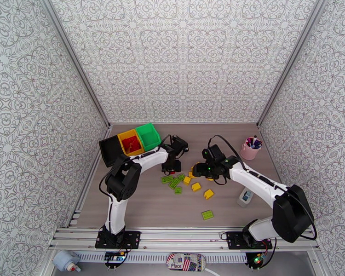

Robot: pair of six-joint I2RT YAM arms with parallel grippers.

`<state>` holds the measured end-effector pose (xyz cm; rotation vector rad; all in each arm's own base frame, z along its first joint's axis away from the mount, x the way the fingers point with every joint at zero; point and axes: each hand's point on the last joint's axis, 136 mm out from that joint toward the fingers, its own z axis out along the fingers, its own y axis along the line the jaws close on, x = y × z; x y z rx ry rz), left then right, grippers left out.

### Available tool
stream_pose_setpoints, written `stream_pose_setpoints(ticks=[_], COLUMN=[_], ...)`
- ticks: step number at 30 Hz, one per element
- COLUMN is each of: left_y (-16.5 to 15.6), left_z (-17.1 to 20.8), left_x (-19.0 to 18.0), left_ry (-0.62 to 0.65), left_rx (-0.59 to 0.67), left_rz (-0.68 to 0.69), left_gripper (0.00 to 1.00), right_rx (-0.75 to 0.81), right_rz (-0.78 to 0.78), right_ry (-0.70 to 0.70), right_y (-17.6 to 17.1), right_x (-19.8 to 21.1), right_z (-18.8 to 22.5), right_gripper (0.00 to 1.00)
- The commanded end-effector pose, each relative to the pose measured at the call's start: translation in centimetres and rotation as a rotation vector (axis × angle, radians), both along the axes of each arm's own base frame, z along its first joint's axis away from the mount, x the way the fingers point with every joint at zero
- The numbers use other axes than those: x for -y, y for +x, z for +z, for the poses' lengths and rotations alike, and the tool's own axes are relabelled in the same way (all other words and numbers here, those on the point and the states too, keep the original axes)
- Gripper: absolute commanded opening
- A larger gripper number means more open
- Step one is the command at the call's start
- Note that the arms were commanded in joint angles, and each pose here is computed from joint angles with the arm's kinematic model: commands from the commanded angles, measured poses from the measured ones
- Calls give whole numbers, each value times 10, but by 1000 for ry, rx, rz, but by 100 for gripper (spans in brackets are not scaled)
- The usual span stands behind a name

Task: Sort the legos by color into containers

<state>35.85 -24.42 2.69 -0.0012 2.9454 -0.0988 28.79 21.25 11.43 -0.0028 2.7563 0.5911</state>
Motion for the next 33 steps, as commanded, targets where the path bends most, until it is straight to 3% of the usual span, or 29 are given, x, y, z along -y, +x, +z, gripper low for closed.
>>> stream_pose_setpoints(ticks=[1, 7, 15, 25, 33], left_y=[7, 8, 9, 22, 78], left_z=[-3, 0, 34, 91, 120], left_x=[-8, -12, -43, -152, -231], left_ry=[28, -10, -87, -104, -94], left_rx=[1, 12, 77, 182, 245], left_rz=[-6, 7, 78, 249, 372], left_gripper=[54, 38, 30, 30, 31], right_rx=[14, -10, -23, -22, -5], right_rz=[17, 26, 75, 174, 184], right_ry=[42, 165, 275, 300, 274], right_y=[0, 2, 7, 9, 12], right_x=[-4, -26, -72, -133, -134], right_z=[6, 10, 19, 33, 44], right_gripper=[74, 74, 74, 73, 72])
